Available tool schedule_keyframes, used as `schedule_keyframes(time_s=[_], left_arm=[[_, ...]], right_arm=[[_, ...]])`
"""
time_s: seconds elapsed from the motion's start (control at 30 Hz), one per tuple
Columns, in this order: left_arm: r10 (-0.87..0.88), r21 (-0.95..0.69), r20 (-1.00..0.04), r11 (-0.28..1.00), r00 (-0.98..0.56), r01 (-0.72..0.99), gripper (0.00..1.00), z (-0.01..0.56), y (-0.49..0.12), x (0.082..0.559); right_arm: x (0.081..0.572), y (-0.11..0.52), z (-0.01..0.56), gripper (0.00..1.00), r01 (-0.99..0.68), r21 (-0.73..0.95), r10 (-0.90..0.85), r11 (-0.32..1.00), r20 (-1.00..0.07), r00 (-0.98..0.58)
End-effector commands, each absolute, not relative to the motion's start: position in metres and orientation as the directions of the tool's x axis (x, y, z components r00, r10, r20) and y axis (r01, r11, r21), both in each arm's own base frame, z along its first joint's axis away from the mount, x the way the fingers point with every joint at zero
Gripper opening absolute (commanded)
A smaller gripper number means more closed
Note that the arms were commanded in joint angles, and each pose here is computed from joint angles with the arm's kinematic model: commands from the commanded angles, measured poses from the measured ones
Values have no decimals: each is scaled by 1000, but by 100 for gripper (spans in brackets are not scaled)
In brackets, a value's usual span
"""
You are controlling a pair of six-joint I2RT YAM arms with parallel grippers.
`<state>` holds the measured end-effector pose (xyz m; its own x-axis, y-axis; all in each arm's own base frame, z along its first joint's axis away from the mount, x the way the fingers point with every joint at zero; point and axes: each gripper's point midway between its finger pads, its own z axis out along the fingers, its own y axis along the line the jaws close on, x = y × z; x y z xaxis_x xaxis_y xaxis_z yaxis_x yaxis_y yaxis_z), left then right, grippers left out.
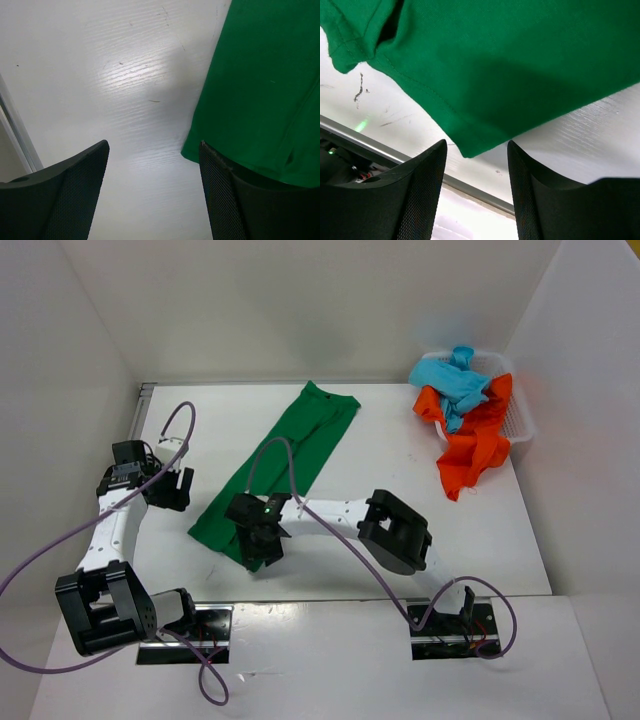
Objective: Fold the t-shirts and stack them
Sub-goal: Rotate the tshirt 90 degrees
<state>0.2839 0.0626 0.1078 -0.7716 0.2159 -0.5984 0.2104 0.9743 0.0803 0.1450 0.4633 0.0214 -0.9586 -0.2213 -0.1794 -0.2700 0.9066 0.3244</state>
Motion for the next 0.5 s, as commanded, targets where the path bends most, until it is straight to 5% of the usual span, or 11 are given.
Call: schedule_keyframes(time_s=[0.0,0.1,0.4,0.47], left_arm=[[207,73,-637,975,-743,208,79,118,58,286],[207,73,-637,975,-743,208,79,118,58,286],[208,78,-643,975,-737,208,79,120,58,286],[208,71,-646,974,-734,213,79,120,56,287]], right_arm=[[144,457,-8,57,-252,295,-217,922,-146,-965],[147,454,-14,55,-241,292,-211,925,-132,-968],[159,447,-25,0,-180,335,-158,925,-92,-983],[161,445,-22,0,-171,361,-149,917,-87,-985]])
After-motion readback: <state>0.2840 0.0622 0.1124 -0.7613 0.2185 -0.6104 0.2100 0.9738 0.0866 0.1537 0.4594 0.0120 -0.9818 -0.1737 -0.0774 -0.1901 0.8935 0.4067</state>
